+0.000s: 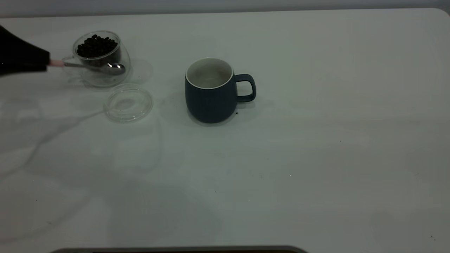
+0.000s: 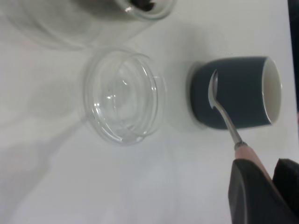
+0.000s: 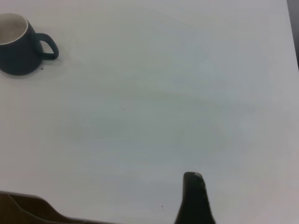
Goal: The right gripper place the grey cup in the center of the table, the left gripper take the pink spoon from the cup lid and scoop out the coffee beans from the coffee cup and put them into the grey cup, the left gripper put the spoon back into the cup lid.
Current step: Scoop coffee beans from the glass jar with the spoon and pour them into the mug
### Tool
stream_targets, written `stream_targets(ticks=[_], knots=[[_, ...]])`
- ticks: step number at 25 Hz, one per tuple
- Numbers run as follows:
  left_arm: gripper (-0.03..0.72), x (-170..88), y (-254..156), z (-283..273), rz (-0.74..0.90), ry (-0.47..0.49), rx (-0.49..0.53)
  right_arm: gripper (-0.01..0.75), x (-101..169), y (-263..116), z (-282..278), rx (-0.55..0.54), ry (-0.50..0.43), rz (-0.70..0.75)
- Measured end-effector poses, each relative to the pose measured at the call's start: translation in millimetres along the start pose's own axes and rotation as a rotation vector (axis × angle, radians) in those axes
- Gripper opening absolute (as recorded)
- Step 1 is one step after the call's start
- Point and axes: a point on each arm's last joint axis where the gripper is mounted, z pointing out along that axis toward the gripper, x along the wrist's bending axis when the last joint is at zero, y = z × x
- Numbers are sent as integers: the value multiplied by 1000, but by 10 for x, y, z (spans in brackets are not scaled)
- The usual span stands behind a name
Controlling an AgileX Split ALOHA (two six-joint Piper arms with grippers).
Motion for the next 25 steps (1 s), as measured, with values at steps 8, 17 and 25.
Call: stream_targets(ticks=[8, 17, 25], knots=[[121, -228, 586, -216, 154, 166, 141, 591, 1, 0, 0, 0, 1, 0], [121, -198, 1007, -213, 228, 180, 146, 591, 1, 0, 0, 0, 1, 0], [121, 68, 1167, -51, 308, 182, 98, 591, 1, 0, 0, 0, 1, 0]])
